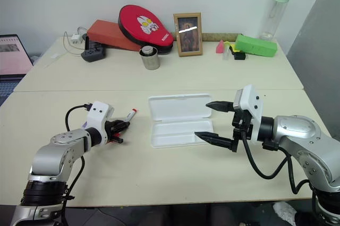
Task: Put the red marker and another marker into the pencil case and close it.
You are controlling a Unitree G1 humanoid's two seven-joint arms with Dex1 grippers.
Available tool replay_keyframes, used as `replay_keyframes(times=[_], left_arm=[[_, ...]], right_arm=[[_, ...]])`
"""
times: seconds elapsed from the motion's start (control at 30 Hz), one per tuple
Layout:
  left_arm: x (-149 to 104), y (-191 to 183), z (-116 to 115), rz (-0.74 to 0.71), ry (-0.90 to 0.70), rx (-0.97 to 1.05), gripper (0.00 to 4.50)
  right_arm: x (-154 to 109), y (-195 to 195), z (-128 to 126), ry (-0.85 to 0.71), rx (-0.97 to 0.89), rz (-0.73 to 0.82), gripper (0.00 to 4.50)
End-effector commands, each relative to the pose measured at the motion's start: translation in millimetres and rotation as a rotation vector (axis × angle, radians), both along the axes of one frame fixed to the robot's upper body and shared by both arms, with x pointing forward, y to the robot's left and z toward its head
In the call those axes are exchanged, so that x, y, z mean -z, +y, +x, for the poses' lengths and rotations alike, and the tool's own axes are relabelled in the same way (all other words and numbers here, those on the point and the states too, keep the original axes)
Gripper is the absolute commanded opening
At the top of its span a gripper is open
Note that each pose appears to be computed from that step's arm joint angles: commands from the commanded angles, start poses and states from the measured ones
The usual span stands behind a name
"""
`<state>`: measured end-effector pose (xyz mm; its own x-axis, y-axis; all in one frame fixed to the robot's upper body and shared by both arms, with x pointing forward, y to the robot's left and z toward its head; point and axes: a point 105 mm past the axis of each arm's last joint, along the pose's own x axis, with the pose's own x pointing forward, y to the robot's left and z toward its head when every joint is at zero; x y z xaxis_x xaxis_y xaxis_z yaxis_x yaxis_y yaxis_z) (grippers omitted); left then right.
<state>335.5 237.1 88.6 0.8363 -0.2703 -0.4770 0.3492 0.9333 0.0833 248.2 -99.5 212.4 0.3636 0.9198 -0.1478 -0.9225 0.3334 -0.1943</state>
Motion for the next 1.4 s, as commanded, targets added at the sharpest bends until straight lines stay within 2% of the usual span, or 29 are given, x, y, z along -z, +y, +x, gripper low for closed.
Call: replay_keyframes(times=[0.03,0.17,0.3,0.37,0.47,0.53,0.63,0.7,1.0,1.4], left_arm=[[4.5,2.5,-3.5,0.033,0.034,0.01,0.41],[-10.1,2.0,-13.7,0.146,0.036,0.18,0.41],[-37.4,-36.8,-49.4,0.203,0.018,0.667,0.41],[-43.9,-44.8,-58.7,0.217,0.02,0.784,0.41],[-50.9,-60.0,-50.5,0.32,-0.008,0.914,0.41],[-56.8,-80.4,-37.0,0.337,-0.045,0.973,0.41],[-53.2,-103.3,-21.0,0.4,-0.056,1.045,0.41],[-55.9,-119.2,-8.4,0.386,-0.078,1.053,0.41],[-43.0,-159.3,4.4,0.366,-0.058,1.139,0.41],[-44.9,-172.4,11.9,0.348,-0.091,1.12,0.41]], right_arm=[[-11.1,-1.5,-2.8,-0.058,-0.002,0.007,4.5],[-12.2,-5.9,-7.1,-0.057,-0.003,0.002,4.5],[-19.2,-14.7,-13.9,-0.038,-0.007,0.023,4.5],[-21.0,-15.4,-15.7,-0.043,-0.009,0.029,4.5],[-20.7,-14.3,-15.5,-0.053,0.011,0.038,4.5],[-19.5,-14.6,-16.6,-0.058,0.025,0.038,4.5],[-16.3,-17.9,-18.0,-0.055,0.052,0.029,4.5],[-11.8,-20.9,-18.8,-0.049,0.074,0.006,4.5],[-7.4,-24.7,-27.7,-0.055,0.148,0.014,4.5],[-6.1,-25.0,-33.0,-0.059,0.183,0.018,4.5]])
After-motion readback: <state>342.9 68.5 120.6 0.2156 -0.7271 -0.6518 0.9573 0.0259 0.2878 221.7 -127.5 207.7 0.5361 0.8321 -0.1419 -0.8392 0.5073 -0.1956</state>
